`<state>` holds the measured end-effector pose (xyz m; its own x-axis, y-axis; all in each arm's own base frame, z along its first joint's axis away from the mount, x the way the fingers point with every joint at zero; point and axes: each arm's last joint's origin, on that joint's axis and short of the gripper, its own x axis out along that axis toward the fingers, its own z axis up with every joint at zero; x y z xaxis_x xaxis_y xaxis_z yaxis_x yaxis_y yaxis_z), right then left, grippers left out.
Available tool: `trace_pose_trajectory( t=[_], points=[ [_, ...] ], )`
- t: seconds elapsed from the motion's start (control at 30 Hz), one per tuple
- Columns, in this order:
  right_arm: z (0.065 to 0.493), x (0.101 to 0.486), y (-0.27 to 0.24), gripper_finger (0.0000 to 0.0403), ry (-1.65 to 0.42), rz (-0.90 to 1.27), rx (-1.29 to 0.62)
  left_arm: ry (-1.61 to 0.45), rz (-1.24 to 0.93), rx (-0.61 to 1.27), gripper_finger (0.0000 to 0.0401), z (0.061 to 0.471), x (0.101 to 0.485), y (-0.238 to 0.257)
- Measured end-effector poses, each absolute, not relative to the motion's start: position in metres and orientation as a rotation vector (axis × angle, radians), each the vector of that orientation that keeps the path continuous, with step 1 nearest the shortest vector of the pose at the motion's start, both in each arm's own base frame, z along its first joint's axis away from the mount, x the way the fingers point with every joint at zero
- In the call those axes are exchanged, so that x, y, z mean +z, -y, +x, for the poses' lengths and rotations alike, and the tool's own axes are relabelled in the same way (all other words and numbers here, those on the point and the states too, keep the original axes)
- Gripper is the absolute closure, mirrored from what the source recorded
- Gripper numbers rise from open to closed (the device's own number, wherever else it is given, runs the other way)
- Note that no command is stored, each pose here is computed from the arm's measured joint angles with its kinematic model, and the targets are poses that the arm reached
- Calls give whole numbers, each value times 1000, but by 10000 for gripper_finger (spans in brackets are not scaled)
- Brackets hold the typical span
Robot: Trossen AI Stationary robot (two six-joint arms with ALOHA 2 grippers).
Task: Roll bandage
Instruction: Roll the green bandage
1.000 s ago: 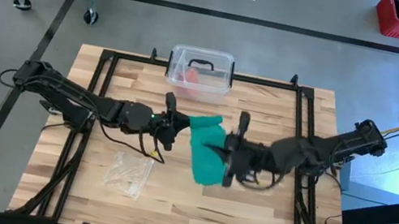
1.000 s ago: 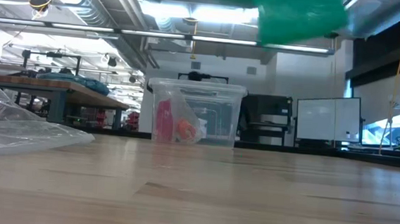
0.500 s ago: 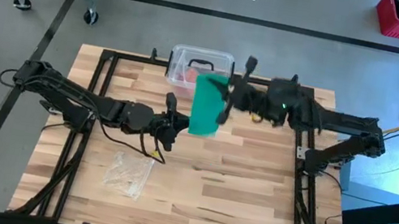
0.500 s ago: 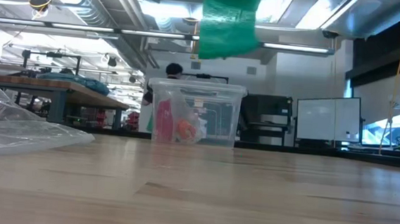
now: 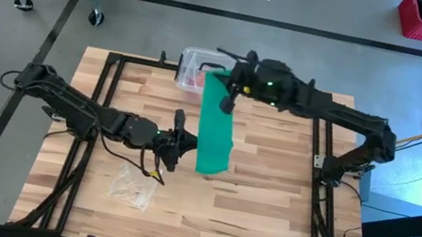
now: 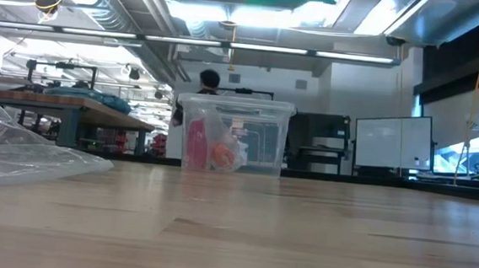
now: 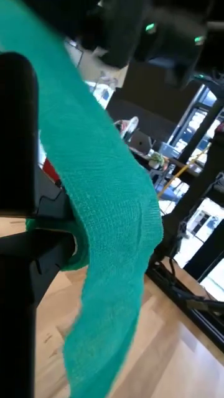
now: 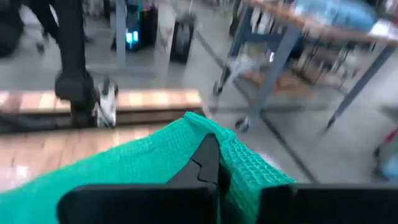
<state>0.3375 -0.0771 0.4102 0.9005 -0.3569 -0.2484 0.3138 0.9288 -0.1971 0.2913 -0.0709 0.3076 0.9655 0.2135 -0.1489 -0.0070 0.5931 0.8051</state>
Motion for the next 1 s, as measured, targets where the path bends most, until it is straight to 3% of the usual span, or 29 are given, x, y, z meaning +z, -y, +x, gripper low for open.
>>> trace_pose_trajectory(
  t=[0.17,0.43,0.63,0.77,1.0],
  points=[
    [358,379,82,362,-417,-121,-342,-252,890,122,391,291,306,72],
    [378,332,87,228,-613,3,-275,-371,808,88,391,288,293,71],
    [380,324,87,148,-649,39,-221,-394,752,98,391,287,290,69],
    [381,324,86,125,-644,47,-194,-414,700,116,391,287,288,64],
    [378,322,85,118,-682,80,-171,-449,594,154,391,288,285,56]
  ],
)
